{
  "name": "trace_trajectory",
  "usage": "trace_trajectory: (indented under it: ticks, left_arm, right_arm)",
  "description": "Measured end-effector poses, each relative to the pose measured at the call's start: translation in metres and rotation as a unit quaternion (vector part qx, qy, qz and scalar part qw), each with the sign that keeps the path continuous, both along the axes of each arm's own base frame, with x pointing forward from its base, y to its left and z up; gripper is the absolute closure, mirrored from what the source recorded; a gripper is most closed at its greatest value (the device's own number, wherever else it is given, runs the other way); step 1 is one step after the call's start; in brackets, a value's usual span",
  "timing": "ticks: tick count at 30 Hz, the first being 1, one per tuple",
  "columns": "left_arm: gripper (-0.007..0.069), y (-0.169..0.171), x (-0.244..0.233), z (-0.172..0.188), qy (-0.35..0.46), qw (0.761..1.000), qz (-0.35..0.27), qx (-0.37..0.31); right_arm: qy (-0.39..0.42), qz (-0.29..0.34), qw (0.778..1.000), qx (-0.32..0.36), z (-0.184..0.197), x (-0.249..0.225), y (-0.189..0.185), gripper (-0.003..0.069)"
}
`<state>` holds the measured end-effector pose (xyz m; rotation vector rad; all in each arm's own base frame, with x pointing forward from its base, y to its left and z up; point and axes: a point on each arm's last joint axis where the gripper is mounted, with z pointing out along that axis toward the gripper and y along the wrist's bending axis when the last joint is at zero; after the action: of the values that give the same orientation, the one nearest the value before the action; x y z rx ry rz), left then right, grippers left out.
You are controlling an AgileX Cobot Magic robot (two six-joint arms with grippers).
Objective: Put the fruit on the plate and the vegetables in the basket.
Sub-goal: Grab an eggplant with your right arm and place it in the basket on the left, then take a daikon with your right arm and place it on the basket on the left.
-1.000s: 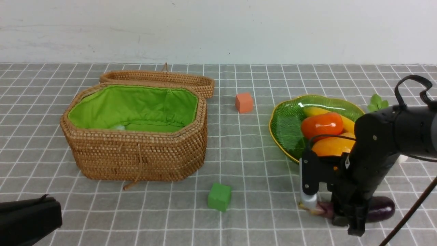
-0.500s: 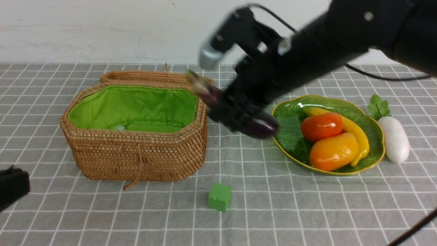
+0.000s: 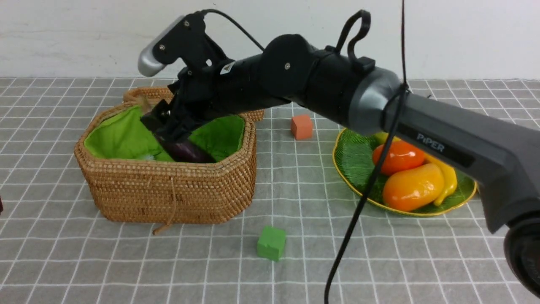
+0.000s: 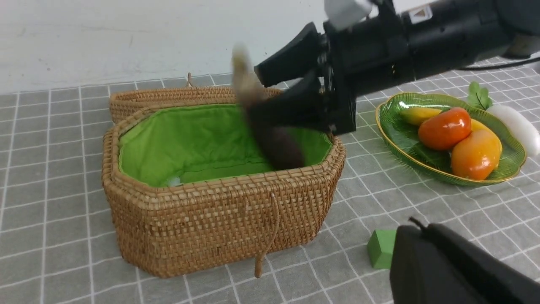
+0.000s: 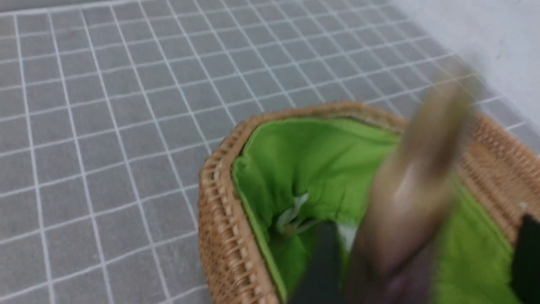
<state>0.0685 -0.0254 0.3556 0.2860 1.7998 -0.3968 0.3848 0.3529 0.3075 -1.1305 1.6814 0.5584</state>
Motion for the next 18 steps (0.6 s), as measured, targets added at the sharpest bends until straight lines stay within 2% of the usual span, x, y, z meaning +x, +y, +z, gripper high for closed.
trace_trajectory:
  ticks: [1, 4, 7, 8, 10, 13, 14, 15, 18]
  left_arm:
    - [0.0638, 0.000, 0.000, 0.000, -0.001, 1.000, -0.001, -0.001]
    - [0.0638, -0.002, 0.000, 0.001, -0.004, 1.000, -0.008, -0.009]
    - [0.0638, -0.007, -0.002, 0.004, -0.017, 0.999, -0.038, -0.018]
    - [0.0638, -0.007, -0.003, 0.004, -0.017, 0.999, -0.042, -0.022]
    - [0.0638, -0.012, -0.006, 0.006, -0.022, 0.997, -0.073, -0.026]
    - [0.0638, -0.018, -0.010, 0.006, -0.020, 0.993, -0.110, -0.036]
    - [0.0638, -0.019, -0.010, 0.006, -0.019, 0.992, -0.118, -0.037]
    - [0.0638, -0.021, -0.012, 0.006, -0.018, 0.991, -0.128, -0.036]
    - [0.0638, -0.023, -0.014, 0.006, -0.018, 0.989, -0.146, -0.031]
  right_arm:
    - [0.009, 0.009, 1.000, -0.007, 0.010, -0.006, -0.004, -0.0003]
    - [0.036, 0.013, 0.999, -0.033, 0.029, -0.017, -0.017, 0.0003]
    - [0.119, -0.068, 0.983, -0.120, 0.066, -0.033, -0.073, 0.0102]
    - [0.122, -0.076, 0.982, -0.125, 0.068, -0.033, -0.077, 0.0130]
    - [0.158, -0.191, 0.949, -0.193, 0.081, -0.031, -0.128, 0.0256]
    - [0.178, -0.321, 0.906, -0.213, 0.086, -0.015, -0.185, 0.0400]
    - [0.187, -0.346, 0.895, -0.211, 0.084, -0.011, -0.199, 0.0433]
    - [0.206, -0.388, 0.875, -0.203, 0.078, -0.004, -0.221, 0.0466]
    - [0.267, -0.469, 0.822, -0.181, 0.057, 0.008, -0.274, 0.0479]
